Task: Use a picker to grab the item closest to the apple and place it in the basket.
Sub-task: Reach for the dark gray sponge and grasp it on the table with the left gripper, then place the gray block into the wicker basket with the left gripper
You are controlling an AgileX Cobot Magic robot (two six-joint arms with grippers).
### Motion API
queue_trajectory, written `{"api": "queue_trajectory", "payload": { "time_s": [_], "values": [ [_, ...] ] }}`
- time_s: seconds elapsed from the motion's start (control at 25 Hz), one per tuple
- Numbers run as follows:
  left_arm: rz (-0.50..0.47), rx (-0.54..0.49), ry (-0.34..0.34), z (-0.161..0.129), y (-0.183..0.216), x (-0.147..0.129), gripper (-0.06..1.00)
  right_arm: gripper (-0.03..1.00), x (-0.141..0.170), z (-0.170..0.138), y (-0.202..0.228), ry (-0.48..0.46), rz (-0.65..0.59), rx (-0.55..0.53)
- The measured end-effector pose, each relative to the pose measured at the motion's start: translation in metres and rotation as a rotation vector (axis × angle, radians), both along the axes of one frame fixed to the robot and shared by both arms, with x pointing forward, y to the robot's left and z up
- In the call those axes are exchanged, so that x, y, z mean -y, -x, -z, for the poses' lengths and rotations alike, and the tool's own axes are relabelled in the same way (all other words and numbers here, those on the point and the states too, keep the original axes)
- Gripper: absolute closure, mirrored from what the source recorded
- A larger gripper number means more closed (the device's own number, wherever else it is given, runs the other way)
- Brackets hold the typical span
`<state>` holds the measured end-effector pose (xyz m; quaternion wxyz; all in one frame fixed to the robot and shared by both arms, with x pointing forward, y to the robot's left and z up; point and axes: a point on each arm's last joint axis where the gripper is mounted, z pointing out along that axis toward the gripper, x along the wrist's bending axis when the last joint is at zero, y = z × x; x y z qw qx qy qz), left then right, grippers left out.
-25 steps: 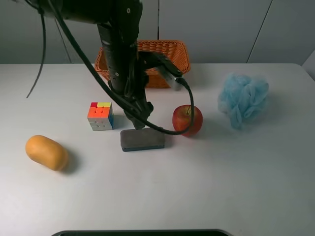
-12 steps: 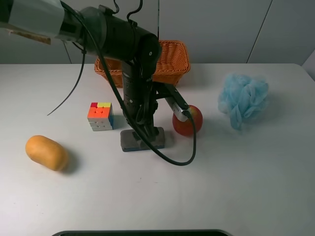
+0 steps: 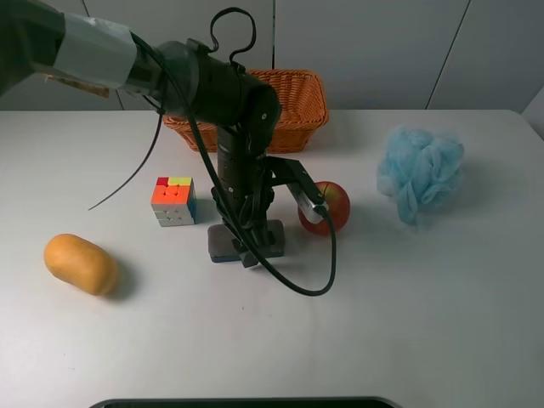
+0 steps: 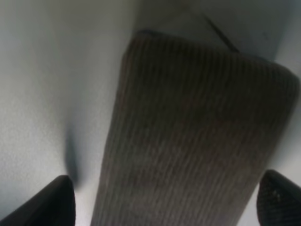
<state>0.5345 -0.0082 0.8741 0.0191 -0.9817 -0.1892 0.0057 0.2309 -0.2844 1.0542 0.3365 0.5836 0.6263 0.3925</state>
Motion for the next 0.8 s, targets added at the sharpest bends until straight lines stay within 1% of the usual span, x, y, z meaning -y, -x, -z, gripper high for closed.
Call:
{"api": "queue_trajectory", "payload": {
  "time_s": [0.16, 0.24, 0.28, 0.36, 0.4, 0.8],
  "values": [
    [0.022, 0.001, -0.010, 0.0034, 0.0021, 0.0019, 0.21, 0.27, 0.0000, 0.0000, 0.0000, 0.000, 0.000, 0.000],
    [0.031, 0.001, -0.011, 0.0034, 0.0021, 0.0020, 0.23, 0.27, 0.0000, 0.0000, 0.0000, 0.000, 0.000, 0.000],
    [0.036, 0.003, -0.012, 0.0034, 0.0026, 0.0024, 0.27, 0.27, 0.0000, 0.0000, 0.0000, 0.000, 0.000, 0.000],
    [0.036, 0.003, -0.012, 0.0034, 0.0026, 0.0024, 0.39, 0.27, 0.0000, 0.0000, 0.0000, 0.000, 0.000, 0.000],
    [0.038, 0.003, -0.012, 0.0034, 0.0026, 0.0024, 0.41, 0.27, 0.0000, 0.0000, 0.0000, 0.000, 0.000, 0.000],
    [0.041, 0.003, -0.017, 0.0016, 0.0027, 0.0017, 0.40, 0.27, 0.0000, 0.0000, 0.0000, 0.000, 0.000, 0.000]
  ]
}}
